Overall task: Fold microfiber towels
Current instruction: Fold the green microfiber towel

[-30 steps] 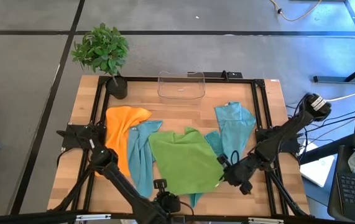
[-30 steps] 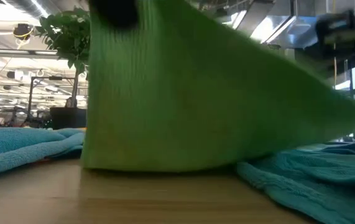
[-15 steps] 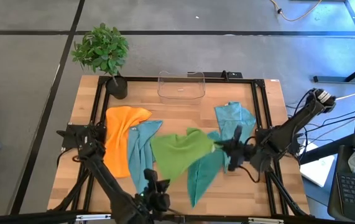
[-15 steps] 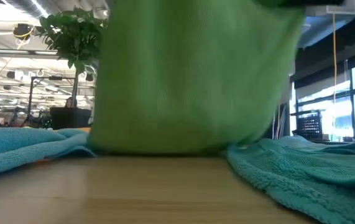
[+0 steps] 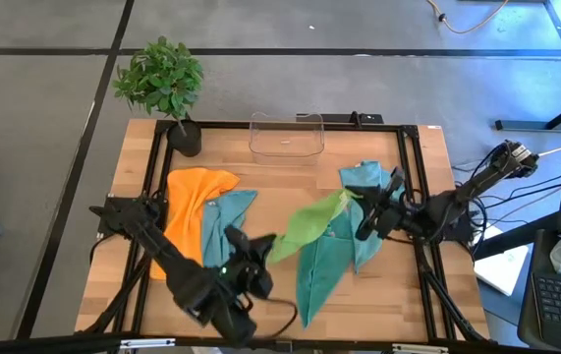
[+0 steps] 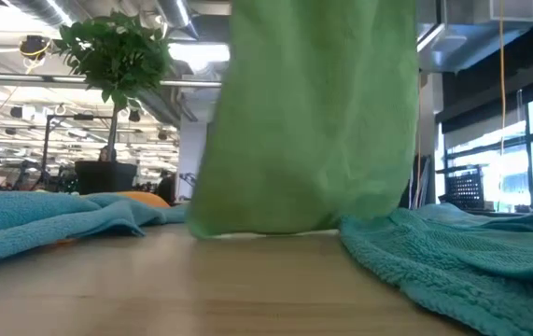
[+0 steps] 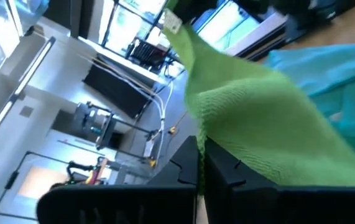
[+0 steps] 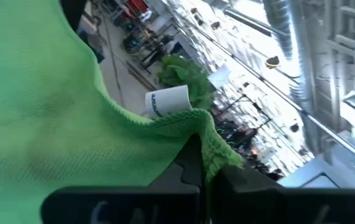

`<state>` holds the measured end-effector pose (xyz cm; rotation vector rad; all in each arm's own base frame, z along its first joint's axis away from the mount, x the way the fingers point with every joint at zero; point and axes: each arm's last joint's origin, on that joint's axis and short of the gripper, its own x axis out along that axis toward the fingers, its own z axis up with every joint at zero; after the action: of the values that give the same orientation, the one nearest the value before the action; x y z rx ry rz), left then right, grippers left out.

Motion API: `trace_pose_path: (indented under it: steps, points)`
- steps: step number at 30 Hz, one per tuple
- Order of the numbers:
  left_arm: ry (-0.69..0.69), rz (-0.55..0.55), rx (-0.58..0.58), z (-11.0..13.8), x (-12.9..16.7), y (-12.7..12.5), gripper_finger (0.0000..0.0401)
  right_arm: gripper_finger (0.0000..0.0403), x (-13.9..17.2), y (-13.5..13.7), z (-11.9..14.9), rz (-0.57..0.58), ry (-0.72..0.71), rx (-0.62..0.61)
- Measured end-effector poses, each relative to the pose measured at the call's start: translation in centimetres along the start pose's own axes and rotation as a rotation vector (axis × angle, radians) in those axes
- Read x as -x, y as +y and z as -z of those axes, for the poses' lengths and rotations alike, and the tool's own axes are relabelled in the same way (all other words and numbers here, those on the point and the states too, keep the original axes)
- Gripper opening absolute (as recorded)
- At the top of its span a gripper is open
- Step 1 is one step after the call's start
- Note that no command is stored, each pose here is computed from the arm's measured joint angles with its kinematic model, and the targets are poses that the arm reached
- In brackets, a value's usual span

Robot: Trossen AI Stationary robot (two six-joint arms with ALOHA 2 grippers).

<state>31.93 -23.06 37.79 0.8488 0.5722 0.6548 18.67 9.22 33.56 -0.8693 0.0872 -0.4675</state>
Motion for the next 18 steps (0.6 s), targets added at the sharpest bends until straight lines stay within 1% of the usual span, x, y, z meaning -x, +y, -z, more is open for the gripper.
trace_pose_path:
  steps: [3, 6, 8, 11, 14, 16, 18]
  points:
    - [0.015, -0.019, -0.049, 0.1, -0.8, 1.6, 0.0000, 0.0006, -0.2, -1.1, 0.3, 0.028, 0.001, 0.007]
    - [0.025, -0.072, -0.083, 0.3, -1.5, 3.6, 0.0000, 0.0006, -0.7, -2.7, 0.2, 0.065, -0.012, -0.007]
    - [0.037, -0.089, -0.058, 0.6, -2.0, 5.3, 0.0000, 0.0006, -1.2, -3.9, 0.1, 0.094, -0.033, -0.033]
    - [0.059, -0.061, 0.000, 1.0, -2.5, 7.1, 0.0000, 0.0006, -2.2, -5.4, 0.1, 0.111, -0.086, -0.086]
    - [0.074, -0.038, 0.026, 1.3, -2.8, 8.1, 0.0000, 0.0006, -3.3, -6.4, 0.7, 0.105, -0.127, -0.109]
    - [0.090, -0.033, 0.055, 1.5, -3.3, 8.6, 0.0000, 0.0006, -4.1, -6.9, 1.4, 0.103, -0.117, -0.125]
    - [0.118, -0.005, 0.054, 1.7, -4.1, 8.5, 0.0000, 0.0006, -4.8, -7.2, 2.4, 0.102, -0.085, -0.125]
